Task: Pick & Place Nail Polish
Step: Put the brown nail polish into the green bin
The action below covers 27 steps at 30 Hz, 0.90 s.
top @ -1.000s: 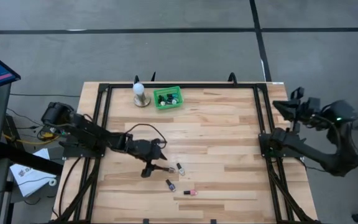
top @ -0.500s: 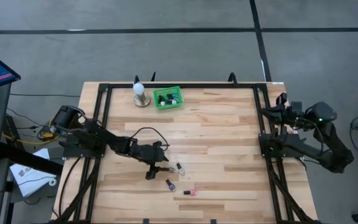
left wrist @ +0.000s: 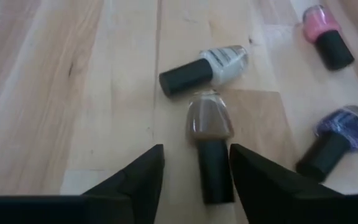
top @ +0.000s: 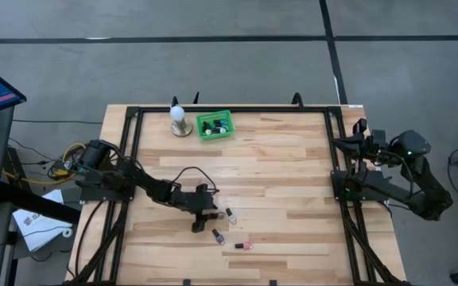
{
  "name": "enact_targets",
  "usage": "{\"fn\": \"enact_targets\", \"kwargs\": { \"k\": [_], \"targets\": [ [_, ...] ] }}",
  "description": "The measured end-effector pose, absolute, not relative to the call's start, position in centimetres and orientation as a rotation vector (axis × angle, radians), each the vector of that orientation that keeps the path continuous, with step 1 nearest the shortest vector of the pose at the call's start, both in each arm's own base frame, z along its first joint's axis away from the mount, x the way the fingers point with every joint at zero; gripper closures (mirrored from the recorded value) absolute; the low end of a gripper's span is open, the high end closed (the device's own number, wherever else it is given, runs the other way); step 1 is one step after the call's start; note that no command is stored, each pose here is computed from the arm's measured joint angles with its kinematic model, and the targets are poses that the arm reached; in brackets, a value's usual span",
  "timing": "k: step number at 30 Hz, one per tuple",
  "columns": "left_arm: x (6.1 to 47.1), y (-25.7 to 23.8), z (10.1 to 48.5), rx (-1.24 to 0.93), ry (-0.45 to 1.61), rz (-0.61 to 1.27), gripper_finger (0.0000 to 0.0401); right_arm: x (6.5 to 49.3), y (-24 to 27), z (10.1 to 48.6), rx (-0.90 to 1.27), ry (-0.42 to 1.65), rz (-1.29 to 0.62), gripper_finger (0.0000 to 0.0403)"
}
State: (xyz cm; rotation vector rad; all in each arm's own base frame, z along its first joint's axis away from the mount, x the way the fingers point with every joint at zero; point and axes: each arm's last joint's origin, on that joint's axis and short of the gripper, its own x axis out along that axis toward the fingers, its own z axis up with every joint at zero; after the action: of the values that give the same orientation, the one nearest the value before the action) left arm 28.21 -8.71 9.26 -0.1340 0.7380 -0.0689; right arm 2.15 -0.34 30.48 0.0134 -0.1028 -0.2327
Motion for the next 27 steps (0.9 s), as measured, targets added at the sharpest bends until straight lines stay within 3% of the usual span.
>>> {"fn": "enact_targets", "kwargs": {
  "k": [11, 18, 21, 27],
  "targets": [
    [28.0, -8.9, 8.8, -0.135, 0.758, -0.047, 0.0349, 2.1, -0.3, 30.0, 0.025, -0.055, -0.232, 0.0402],
    [28.1, -8.6, 8.7, -0.168, 0.767, -0.036, 0.0351, 2.3, -0.2, 29.1, 0.133, -0.006, -0.157, 0.0403],
    [28.0, -8.6, 8.7, -0.166, 0.767, -0.035, 0.0338, 4.1, -0.8, 26.9, 0.255, 0.015, -0.083, 0.0403],
    [28.0, -8.6, 8.7, -0.169, 0.768, -0.03, 0.0347, 7.6, -2.1, 22.9, 0.35, -0.219, 0.036, 0.0403]
  ]
}}
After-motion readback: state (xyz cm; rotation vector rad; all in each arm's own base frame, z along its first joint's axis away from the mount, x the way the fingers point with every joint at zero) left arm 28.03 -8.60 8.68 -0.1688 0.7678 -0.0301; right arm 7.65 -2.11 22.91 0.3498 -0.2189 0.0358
